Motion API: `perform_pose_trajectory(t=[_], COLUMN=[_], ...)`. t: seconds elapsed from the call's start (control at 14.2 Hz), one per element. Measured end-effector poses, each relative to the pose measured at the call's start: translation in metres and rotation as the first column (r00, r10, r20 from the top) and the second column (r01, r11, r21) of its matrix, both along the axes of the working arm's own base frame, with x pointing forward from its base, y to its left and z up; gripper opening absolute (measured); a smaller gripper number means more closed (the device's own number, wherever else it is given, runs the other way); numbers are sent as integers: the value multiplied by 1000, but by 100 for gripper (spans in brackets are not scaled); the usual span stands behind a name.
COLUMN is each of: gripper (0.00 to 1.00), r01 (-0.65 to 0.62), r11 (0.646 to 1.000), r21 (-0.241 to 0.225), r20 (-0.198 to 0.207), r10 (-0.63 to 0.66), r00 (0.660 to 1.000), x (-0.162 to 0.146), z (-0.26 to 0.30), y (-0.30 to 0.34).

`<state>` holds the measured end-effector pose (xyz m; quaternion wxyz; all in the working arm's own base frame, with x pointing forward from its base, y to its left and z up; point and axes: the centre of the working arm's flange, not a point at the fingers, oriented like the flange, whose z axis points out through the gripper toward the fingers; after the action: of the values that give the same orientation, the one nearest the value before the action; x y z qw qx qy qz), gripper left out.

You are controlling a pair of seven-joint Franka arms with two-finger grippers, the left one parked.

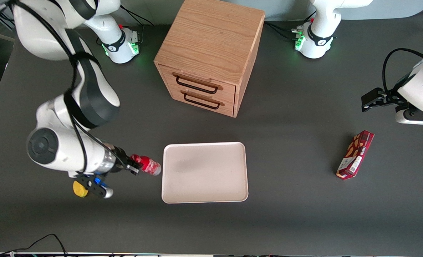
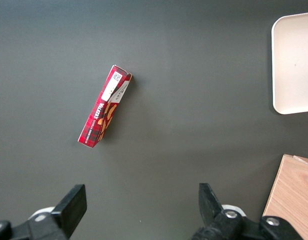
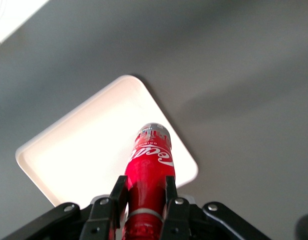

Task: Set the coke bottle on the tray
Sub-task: 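Lift the bottle and carry it over the white tray's edge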

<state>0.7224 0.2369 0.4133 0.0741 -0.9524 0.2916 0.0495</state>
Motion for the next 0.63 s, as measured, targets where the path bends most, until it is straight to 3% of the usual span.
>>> perform_pose_trajectory(t=[0.28,0.63], gripper=[35,35], r01=[77,97], r11=[997,995], r21=[27,-38], r20=[35,63], r10=[-78,-95], r00=[996,993], x=[16,18], z=[-49,-89], y=[22,37])
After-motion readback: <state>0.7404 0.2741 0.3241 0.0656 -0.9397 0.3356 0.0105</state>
